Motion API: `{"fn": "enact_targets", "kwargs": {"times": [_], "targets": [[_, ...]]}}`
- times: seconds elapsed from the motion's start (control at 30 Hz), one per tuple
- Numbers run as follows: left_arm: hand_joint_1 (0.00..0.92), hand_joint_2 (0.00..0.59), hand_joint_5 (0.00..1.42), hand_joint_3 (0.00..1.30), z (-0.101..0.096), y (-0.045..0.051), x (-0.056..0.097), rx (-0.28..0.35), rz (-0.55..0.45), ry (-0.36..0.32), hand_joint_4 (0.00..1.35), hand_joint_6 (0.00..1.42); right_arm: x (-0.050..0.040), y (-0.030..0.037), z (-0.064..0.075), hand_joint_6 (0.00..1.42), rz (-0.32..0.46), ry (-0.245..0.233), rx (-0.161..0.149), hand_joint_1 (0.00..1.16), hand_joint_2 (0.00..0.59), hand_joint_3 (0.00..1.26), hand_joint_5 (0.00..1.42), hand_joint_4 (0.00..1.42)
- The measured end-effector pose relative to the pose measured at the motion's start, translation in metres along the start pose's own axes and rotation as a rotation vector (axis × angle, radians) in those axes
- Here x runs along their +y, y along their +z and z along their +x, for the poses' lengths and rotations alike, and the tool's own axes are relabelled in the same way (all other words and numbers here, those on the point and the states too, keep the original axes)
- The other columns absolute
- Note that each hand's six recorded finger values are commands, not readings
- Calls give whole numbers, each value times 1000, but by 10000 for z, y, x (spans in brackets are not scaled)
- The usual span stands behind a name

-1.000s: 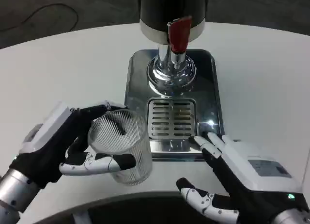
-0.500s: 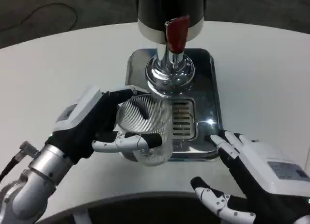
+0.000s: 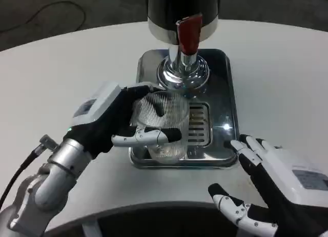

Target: Grasp the cup under the faucet to collect the drink, then remove the cup.

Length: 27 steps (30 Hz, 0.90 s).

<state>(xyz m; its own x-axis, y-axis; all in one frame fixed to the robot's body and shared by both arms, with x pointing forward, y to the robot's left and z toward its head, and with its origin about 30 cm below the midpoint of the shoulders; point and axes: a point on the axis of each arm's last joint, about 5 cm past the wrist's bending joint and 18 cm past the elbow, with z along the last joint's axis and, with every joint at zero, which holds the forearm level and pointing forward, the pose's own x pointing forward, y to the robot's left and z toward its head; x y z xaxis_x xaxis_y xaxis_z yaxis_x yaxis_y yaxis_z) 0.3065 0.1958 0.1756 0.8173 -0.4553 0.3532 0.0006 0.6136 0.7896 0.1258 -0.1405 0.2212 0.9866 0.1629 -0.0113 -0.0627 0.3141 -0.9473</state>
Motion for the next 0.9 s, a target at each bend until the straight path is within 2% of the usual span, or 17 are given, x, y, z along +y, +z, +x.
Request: {"fn": "enact_targets", "kwargs": {"times": [0.23, 0.4, 0.9], "targets": [[524, 128, 1424, 1012, 196, 21, 9, -6, 69, 13, 1257, 1424, -22, -42, -63, 0, -1, -12, 29, 186, 385, 95, 0, 0], [524, 128, 1424, 1012, 301, 41, -25, -15, 117, 7, 1257, 1424, -17, -67, -111, 0, 2, -3, 39, 186, 385, 95, 0, 0], [524, 129, 1424, 1004, 423, 73, -110, -54, 272, 74, 1257, 1424, -51, -136, -187, 0, 5, -11, 54, 186, 385, 95, 0, 0]]}}
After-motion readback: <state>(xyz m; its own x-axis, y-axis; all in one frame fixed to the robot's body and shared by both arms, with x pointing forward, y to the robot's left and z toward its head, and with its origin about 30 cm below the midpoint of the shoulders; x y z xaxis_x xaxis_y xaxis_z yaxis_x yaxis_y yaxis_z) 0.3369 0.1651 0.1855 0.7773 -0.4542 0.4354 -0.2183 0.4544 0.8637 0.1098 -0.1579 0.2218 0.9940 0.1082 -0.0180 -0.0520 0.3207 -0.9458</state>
